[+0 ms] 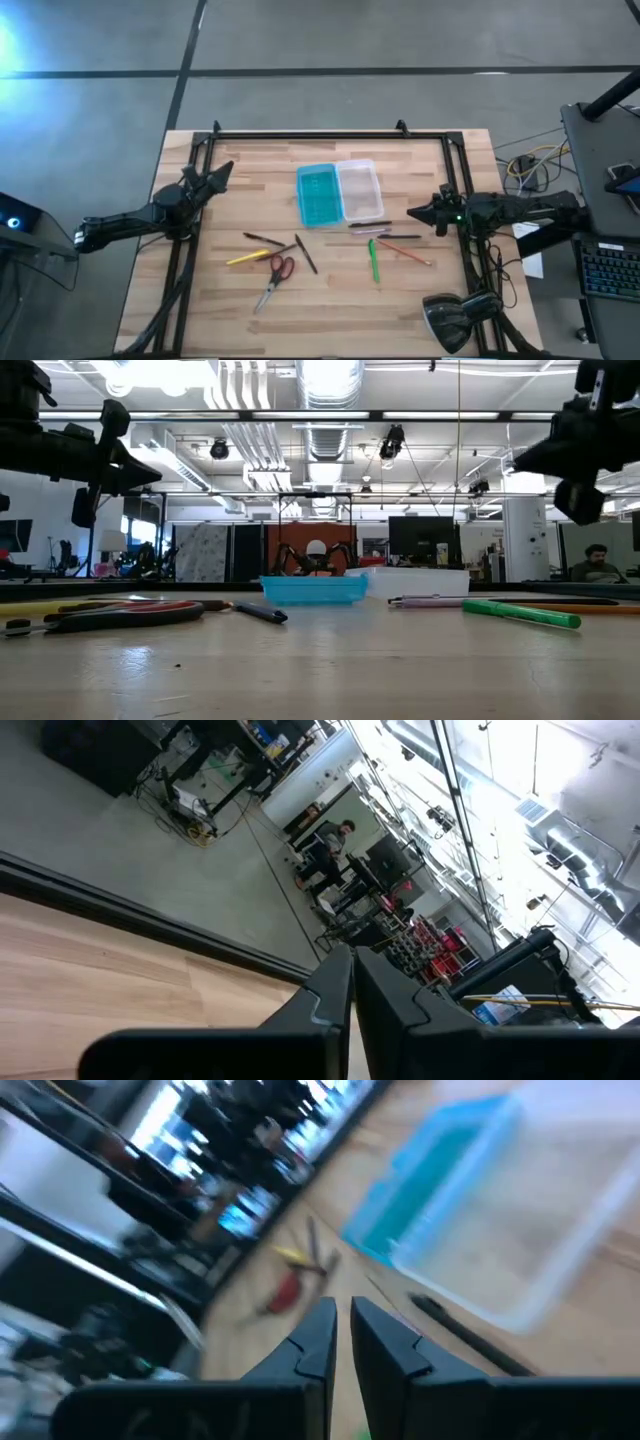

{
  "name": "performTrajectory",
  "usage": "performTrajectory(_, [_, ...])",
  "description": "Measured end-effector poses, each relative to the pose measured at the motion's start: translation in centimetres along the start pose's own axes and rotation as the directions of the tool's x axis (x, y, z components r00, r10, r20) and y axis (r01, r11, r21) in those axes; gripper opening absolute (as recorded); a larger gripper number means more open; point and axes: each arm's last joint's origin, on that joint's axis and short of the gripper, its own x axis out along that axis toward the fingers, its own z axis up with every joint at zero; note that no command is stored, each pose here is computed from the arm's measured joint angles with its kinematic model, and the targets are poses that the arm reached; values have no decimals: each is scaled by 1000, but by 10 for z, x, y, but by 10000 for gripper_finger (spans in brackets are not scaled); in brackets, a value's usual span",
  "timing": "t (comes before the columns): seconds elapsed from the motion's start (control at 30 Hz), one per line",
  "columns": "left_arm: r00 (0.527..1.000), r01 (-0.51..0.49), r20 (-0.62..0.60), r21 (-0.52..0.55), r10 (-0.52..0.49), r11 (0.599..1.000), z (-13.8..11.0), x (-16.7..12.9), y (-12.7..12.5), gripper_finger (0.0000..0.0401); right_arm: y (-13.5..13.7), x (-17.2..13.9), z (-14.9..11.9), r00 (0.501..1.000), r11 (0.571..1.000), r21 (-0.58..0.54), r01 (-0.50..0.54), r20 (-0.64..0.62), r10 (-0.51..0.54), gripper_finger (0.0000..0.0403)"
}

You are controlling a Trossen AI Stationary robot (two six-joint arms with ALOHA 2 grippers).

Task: Pick & place school supplies into a supply box
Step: Put the black scissors into the supply box

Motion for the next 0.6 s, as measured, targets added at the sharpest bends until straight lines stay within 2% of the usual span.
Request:
performTrajectory(0.1, [1000, 0, 0, 0, 0, 1000, 0, 0, 0, 0, 5, 5, 3, 996, 998, 48, -45, 85, 40, 28])
performTrajectory(0.2, [1000, 0, 1, 0, 0, 1000, 0, 0, 0, 0, 5, 7, 8, 978, 998, 64, 24, 207, -37, 28])
performTrajectory(0.33, [1000, 0, 0, 0, 0, 1000, 0, 0, 0, 0, 4, 7, 15, 899, 965, 257, 62, 406, -165, 28])
performTrajectory(0.43, [1000, 0, 0, 0, 0, 1000, 0, 0, 0, 0, 6, 6, 21, 813, 914, 405, -6, 534, -231, 28])
performTrajectory(0.53, [1000, 0, 0, 0, 0, 1000, 0, 0, 0, 0, 8, 6, 25, 756, 903, 430, -25, 599, -265, 28])
performTrajectory(0.6, [1000, 0, 0, 0, 0, 1000, 0, 0, 0, 0, 10, 8, 25, 772, 906, 421, -37, 588, -242, 28])
